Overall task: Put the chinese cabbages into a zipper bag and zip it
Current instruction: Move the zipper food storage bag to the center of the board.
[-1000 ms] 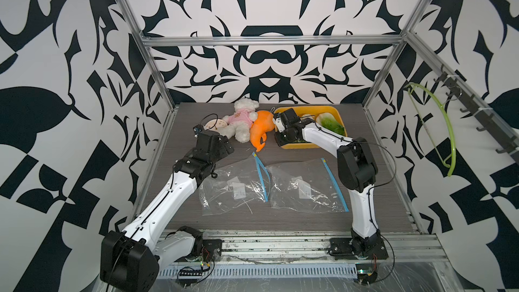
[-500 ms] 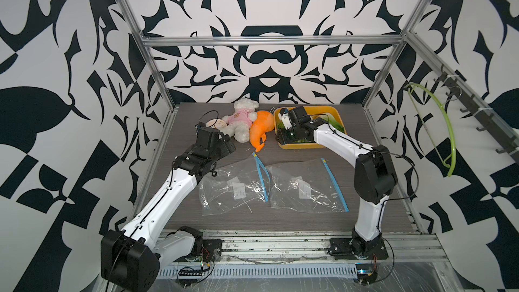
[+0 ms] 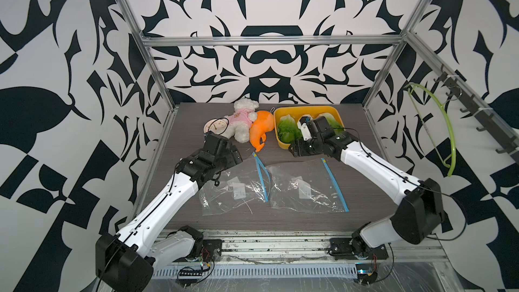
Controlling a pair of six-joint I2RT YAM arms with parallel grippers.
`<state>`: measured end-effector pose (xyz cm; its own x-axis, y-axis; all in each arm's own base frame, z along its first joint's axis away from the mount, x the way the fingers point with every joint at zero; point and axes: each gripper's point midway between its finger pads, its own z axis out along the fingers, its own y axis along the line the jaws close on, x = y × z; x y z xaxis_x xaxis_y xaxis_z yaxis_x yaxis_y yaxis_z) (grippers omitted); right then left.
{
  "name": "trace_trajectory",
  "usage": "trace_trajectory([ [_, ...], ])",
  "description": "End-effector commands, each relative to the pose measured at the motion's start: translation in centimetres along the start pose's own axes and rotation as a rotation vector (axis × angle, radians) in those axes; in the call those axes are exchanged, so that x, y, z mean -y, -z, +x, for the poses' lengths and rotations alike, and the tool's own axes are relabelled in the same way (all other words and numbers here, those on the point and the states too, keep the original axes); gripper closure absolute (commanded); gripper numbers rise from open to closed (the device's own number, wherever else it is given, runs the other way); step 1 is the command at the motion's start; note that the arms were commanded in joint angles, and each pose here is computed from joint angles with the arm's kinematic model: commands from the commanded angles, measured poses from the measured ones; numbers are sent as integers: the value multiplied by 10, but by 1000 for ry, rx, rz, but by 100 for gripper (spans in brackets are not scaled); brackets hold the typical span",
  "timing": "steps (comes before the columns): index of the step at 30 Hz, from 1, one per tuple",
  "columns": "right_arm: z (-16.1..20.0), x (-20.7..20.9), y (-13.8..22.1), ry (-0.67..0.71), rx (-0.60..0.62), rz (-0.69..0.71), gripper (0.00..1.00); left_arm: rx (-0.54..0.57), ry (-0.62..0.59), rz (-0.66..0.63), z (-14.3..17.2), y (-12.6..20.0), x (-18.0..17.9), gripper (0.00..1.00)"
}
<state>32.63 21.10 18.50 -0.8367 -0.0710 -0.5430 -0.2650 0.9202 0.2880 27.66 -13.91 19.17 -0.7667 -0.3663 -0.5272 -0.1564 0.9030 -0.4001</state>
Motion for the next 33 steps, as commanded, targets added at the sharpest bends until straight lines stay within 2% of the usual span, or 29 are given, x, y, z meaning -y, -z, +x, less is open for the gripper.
trace_trajectory([
  [1, 23, -5, 15, -64, -23, 25, 27, -18, -2, -20, 12, 8, -2, 1],
  [10, 67, -57, 11, -32, -51, 12, 22, -40, -24, -17, 36, 6, 6, 0],
  [15, 76, -75, -1, -16, -43, 32, 21, -44, -20, -27, 42, 0, 6, 0],
  [19, 90, -88, -22, 17, -88, 28, 20, -49, -21, -28, 43, -3, 7, 0],
  [24, 100, -72, -37, 32, -98, 97, 20, -67, -36, -17, 50, -8, 14, 2],
  [33, 104, -25, -30, 91, -78, 249, 15, -116, -96, -44, 70, -20, 27, 8],
])
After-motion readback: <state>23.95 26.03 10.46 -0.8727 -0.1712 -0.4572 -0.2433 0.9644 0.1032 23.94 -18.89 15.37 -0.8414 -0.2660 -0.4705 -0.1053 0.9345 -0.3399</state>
